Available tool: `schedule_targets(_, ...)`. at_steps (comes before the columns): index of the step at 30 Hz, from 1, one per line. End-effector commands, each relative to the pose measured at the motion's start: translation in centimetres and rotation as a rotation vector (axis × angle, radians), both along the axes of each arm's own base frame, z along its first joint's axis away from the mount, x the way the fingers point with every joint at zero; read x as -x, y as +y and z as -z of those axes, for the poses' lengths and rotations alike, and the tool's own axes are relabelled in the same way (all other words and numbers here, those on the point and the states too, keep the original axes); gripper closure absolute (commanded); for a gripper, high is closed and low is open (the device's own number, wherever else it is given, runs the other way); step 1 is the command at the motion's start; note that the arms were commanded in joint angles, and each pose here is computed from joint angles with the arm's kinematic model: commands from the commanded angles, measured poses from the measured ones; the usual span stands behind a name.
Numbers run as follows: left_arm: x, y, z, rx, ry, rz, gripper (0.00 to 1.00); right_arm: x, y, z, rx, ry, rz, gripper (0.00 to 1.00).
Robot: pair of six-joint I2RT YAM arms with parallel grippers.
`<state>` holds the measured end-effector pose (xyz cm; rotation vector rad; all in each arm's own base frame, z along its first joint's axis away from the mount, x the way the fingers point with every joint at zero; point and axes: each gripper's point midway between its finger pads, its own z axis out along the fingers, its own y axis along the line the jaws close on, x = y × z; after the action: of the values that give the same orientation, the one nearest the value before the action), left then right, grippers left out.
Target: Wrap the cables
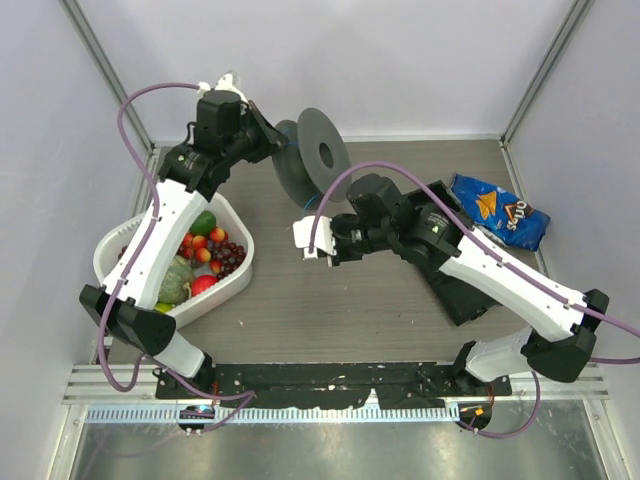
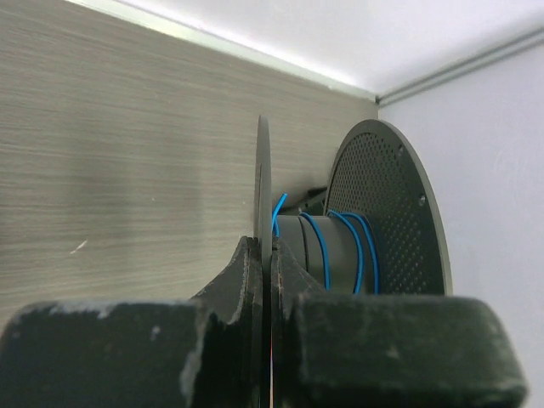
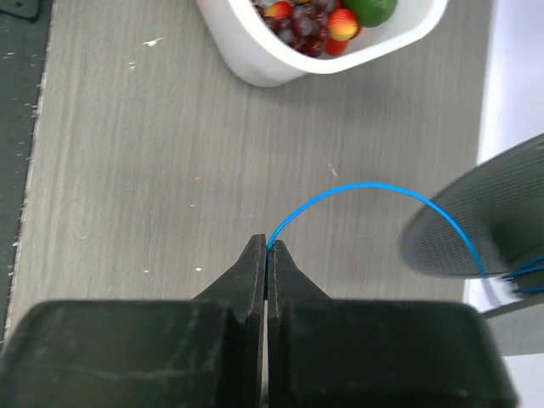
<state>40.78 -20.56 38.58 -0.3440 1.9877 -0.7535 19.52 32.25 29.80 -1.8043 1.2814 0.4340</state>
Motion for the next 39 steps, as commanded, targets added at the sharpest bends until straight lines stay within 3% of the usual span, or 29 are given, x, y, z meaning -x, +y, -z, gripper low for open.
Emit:
schedule_targets(1,1.2,-2.4,-1.4,-0.014,-0.090,0.075,1.00,-1.8,0.6,-3.7,-0.040,-0.097,0.025,0.99)
schedule_targets(8,3.7,-4.0,1.6,-0.031,-0.080,0.226,1.00,-5.6,-0.1,-7.6,-0.145,-0.116,0.144,0.99)
schedule_targets(18,8.2,-6.6,1.6,-0.171,-0.285,0.472,1.00,-9.2,-2.1,-8.9,-0.124,-0.217,0.232,0.99)
schedule_targets(31,11.2,-6.9,2.9,-0.430,-0.549,0.631,1.00,-9.2,-2.9,-9.1,-0.111,-0.239,0.240,0.99)
schedule_targets(39,12.5,-6.2,2.3,-0.539,-0.694,0.662,1.00,-8.9,-4.3,-6.7,-0.071,-0.162,0.234,0.99)
